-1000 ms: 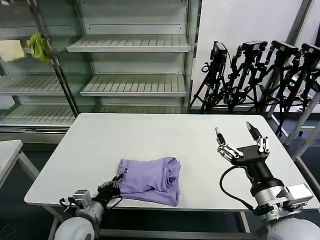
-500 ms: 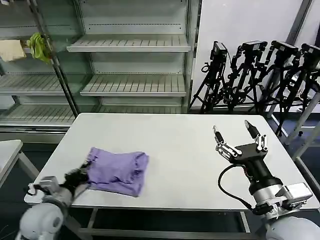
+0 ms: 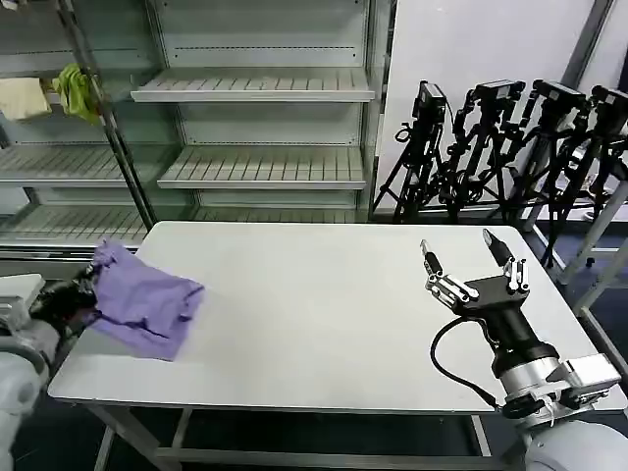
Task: Fold and organize the clothes.
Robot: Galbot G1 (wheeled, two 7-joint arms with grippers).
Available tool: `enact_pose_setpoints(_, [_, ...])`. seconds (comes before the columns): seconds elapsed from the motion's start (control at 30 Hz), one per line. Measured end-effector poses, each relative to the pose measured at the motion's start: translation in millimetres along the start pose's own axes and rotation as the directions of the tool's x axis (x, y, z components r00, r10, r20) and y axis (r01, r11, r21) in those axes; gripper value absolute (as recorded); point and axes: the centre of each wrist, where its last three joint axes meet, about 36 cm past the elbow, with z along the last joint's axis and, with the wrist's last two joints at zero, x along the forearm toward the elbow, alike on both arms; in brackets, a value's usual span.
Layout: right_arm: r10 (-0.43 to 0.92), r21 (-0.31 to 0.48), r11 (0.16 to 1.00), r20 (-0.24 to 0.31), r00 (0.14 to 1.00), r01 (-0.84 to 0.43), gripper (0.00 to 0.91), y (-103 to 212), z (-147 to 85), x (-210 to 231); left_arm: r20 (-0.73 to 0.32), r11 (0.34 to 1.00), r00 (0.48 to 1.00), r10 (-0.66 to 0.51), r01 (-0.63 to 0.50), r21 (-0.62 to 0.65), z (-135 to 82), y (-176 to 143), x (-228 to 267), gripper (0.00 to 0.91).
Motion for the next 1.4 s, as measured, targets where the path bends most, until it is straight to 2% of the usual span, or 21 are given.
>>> enact_pose_setpoints(0.17, [0.014, -0.005, 1.0, -0.004, 1.0, -0.014, 0.907, -1.5, 1.9, 1.9, 0.03, 0.997, 0.999, 0.014, -0.012, -0.071, -21.2, -1.4, 2.8, 0.01])
enact_pose_setpoints(0.33, [0.03, -0.008, 1.0, -0.018, 0.999, -0.03, 0.907, -1.6, 5.1, 4.5, 0.031, 0.993, 0.997, 0.077, -0.074, -0.093, -17.7, -28.0, 3.3, 0.01])
enact_pose_setpoints(0.57, [0.05, -0.007, 0.999, -0.047, 0.998, -0.05, 0.907, -0.2, 11.3, 9.2, -0.037, 0.977, 0.978, 0.208, -0.209, -0.031, 29.0, -93.0, -10.0, 0.01])
enact_pose_setpoints(0.8, [0.074, 0.008, 0.997, -0.078, 0.994, -0.074, 0.907, -1.9, 17.0, 15.0, -0.093, 0.944, 0.941, 0.327, -0.321, 0.074, 81.2, -175.7, -32.2, 0.01])
enact_pose_setpoints(0.93, [0.084, 0.013, 0.996, -0.1, 0.991, -0.084, 0.907, -2.6, 20.4, 18.6, -0.11, 0.924, 0.92, 0.377, -0.365, 0.117, 98.9, -217.9, -42.0, 0.01])
enact_pose_setpoints(1.13, [0.091, 0.017, 0.996, -0.114, 0.989, -0.089, 0.907, -0.8, 23.5, 21.1, -0.123, 0.899, 0.896, 0.426, -0.405, 0.164, 113.0, -265.7, -46.8, 0.01])
enact_pose_setpoints(1.17, [0.09, 0.018, 0.996, -0.116, 0.989, -0.088, 0.907, -0.2, 24.0, 21.4, -0.122, 0.894, 0.892, 0.435, -0.412, 0.175, 114.4, -272.9, -46.2, 0.262])
enact_pose_setpoints(1.2, [0.089, 0.019, 0.996, -0.118, 0.989, -0.088, 0.907, 0.2, 24.5, 21.7, -0.12, 0.89, 0.889, 0.443, -0.418, 0.183, 115.3, -278.7, -45.5, 0.615])
enact_pose_setpoints(1.23, [0.088, 0.019, 0.996, -0.12, 0.989, -0.087, 0.907, 0.8, 24.9, 22.0, -0.116, 0.885, 0.885, 0.45, -0.425, 0.193, 115.5, -284.2, -44.5, 0.907])
enact_pose_setpoints(1.4, [0.083, 0.017, 0.997, -0.129, 0.988, -0.081, 0.907, 3.1, 26.7, 23.0, -0.079, 0.857, 0.87, 0.487, -0.458, 0.238, 112.0, -307.2, -35.9, 0.907])
